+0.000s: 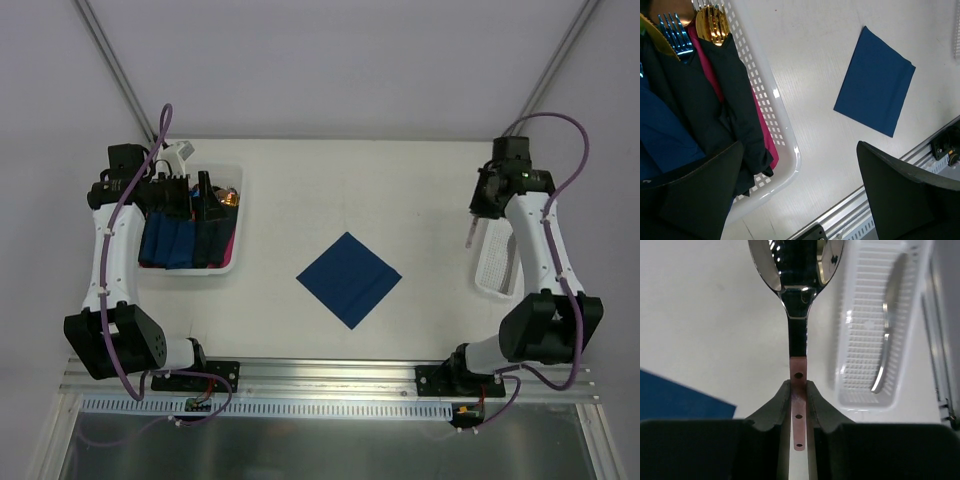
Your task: Place the utensils on the paper napkin and roll it up
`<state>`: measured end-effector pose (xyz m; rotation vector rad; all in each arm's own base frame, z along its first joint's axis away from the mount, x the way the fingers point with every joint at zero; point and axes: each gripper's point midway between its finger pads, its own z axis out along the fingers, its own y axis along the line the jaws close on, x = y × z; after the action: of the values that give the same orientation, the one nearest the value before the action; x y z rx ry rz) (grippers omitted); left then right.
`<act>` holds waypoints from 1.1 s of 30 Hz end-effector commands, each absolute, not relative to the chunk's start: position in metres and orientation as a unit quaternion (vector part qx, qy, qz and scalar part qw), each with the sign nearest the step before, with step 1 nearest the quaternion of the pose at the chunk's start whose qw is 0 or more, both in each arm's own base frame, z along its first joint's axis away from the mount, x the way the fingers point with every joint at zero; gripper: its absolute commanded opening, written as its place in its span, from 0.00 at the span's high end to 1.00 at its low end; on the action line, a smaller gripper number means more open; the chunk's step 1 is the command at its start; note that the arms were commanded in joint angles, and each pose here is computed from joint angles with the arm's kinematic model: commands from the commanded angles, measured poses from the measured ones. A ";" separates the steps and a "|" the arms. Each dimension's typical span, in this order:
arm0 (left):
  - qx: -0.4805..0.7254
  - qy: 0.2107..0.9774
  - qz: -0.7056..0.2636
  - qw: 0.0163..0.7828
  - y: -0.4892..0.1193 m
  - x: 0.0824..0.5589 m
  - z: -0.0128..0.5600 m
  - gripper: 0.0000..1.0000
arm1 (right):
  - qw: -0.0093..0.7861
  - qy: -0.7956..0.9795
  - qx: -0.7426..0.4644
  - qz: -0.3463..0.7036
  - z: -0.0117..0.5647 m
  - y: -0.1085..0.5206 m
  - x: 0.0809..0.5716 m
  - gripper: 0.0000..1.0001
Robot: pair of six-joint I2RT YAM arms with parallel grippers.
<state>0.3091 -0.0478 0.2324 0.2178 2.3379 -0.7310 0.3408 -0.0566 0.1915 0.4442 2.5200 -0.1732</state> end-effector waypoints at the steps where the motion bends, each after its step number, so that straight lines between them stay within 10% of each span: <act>1: 0.072 0.895 -0.260 0.355 -0.044 0.309 0.249 0.01 | 0.250 0.960 0.121 -0.022 0.192 0.008 0.310 1.00; 14: 0.021 0.915 -0.219 0.338 -0.031 0.300 0.233 0.01 | 0.194 0.980 0.011 0.041 0.105 0.246 0.286 1.00; 33: 0.022 0.919 -0.210 0.333 -0.029 0.292 0.223 0.01 | 0.148 0.987 0.000 0.066 0.050 0.285 0.285 1.00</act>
<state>0.2966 -0.0291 0.2179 0.0388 2.4208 -0.5753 0.2760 0.2740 0.0436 0.0053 2.8669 0.1458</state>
